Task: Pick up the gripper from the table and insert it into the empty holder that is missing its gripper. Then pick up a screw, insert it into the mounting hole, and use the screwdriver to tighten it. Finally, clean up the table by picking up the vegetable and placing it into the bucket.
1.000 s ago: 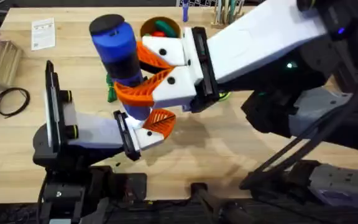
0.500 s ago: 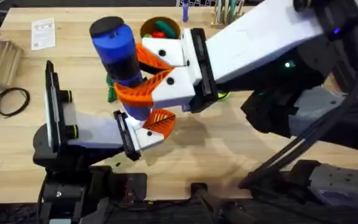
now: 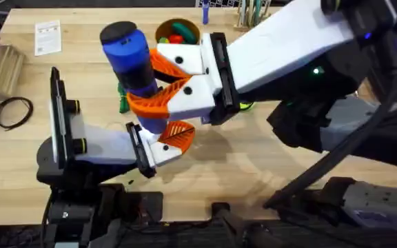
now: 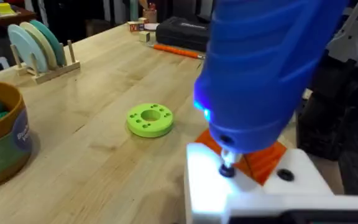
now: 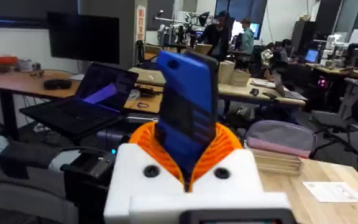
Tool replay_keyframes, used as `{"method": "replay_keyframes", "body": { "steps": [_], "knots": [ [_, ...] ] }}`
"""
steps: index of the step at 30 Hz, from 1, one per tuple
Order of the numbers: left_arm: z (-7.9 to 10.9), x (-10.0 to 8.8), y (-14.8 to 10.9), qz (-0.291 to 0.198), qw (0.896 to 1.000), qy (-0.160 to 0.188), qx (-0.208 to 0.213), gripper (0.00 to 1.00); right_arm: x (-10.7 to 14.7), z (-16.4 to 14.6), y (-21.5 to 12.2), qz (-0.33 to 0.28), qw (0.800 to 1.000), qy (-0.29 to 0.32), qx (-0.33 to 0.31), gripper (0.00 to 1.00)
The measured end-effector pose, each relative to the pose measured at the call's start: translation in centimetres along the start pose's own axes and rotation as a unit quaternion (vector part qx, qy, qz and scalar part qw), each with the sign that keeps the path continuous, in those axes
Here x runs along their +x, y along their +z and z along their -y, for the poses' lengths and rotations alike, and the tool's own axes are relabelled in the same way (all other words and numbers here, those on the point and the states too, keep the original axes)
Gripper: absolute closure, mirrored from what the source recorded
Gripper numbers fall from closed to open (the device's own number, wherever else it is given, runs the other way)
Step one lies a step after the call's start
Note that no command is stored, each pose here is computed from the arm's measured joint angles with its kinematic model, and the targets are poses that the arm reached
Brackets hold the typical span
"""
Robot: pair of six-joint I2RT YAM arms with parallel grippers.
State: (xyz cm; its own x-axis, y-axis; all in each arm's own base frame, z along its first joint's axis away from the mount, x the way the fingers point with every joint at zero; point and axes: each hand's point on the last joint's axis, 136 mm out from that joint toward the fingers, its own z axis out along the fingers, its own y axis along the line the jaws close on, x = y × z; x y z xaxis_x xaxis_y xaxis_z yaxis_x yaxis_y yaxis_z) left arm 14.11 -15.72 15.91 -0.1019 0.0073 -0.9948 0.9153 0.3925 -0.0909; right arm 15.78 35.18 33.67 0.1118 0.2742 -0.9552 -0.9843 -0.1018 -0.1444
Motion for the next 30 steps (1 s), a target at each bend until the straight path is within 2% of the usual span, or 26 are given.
{"method": "replay_keyframes", "body": {
  "steps": [14,24,30],
  "knots": [
    [0.0,0.0,0.0,0.0,1.0,0.0,0.001,0.995,-0.4,0.1,0.3,-0.003,1.0,0.013,-0.006,0.979],
    [0.0,0.0,0.0,0.0,1.0,0.0,0.0,0.995,-5.0,3.0,1.9,-0.003,1.0,0.001,0.003,0.979],
    [0.0,0.0,0.0,0.0,1.0,0.0,0.0,0.995,-3.0,5.4,0.4,-0.044,0.998,0.036,0.04,0.979]
  ]
}}
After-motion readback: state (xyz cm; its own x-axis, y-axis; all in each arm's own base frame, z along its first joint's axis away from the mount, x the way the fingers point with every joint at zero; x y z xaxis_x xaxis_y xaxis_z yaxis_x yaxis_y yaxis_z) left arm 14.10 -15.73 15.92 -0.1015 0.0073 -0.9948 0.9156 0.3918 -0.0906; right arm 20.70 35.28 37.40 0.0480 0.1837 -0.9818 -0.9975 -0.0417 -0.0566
